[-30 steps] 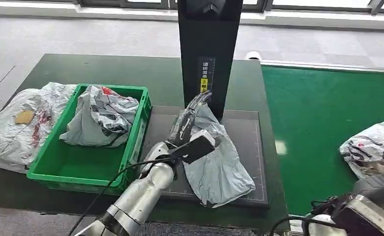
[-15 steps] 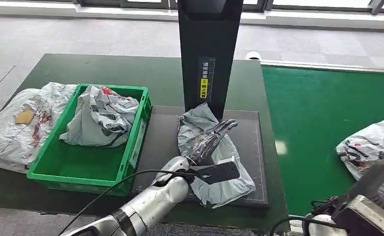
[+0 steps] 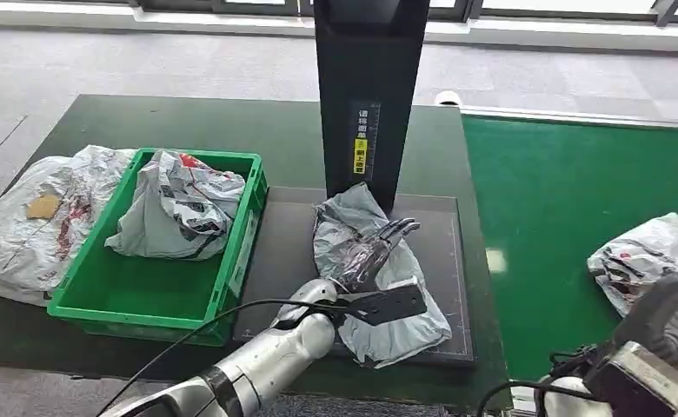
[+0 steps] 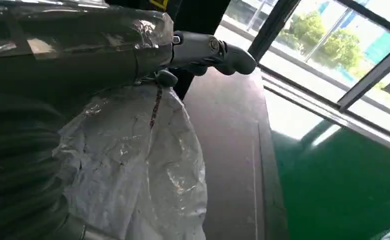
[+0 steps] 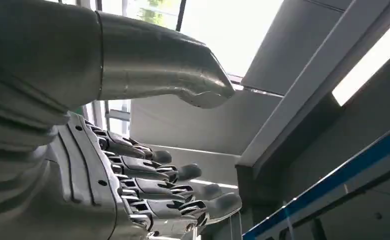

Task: Moved the parcel from conveyor to table for the left to box.

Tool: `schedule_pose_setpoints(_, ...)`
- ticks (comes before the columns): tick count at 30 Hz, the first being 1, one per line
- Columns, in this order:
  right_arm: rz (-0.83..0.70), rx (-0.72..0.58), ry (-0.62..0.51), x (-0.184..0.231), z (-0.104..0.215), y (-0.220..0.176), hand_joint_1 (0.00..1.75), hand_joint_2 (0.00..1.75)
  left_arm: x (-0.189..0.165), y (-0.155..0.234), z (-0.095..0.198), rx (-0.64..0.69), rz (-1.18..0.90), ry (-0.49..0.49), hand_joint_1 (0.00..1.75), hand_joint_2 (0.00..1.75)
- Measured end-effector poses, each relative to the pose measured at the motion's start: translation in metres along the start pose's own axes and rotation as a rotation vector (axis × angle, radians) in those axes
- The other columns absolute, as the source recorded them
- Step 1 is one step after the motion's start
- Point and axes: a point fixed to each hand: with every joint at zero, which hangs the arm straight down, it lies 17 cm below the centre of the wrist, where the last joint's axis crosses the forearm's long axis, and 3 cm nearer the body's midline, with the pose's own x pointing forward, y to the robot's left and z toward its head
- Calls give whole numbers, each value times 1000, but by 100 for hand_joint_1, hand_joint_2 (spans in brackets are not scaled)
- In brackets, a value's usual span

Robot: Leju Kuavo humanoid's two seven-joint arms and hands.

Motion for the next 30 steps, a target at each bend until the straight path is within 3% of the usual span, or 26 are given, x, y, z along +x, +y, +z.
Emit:
schedule_pose_setpoints(6, 1, -1, -4, -1, -2, 2, 0, 175, -21, -37, 12, -141, -138, 83, 0, 175)
schedule_pose_setpoints(9, 0, -7, -7, -2, -5, 5, 0, 175, -55, -53, 26, -238, -342, 230, 0, 175)
schedule_pose_setpoints(14, -6, -5, 3, -6, -5, 8, 0, 175, -64, -54, 28, -281, -457, 253, 3, 175)
schedule_pose_setpoints(15, -6, -3, 4, -6, -4, 9, 0, 175, -66, -54, 28, -290, -475, 259, 44, 175)
schedule_pose_setpoints(16, -6, -2, 5, -7, -4, 9, 0, 175, -68, -54, 29, -295, -487, 264, 134, 175)
schedule_pose_setpoints(17, -7, -1, 6, -7, -4, 10, 0, 175, -70, -55, 30, -303, -502, 267, 166, 175)
schedule_pose_setpoints(19, -9, 0, 10, -8, -3, 11, 0, 175, -74, -57, 33, -320, -526, 278, 175, 175)
schedule_pose_setpoints(30, -14, 1, 15, -10, -4, 14, 0, 175, -91, -56, 41, -361, -627, 321, 175, 175)
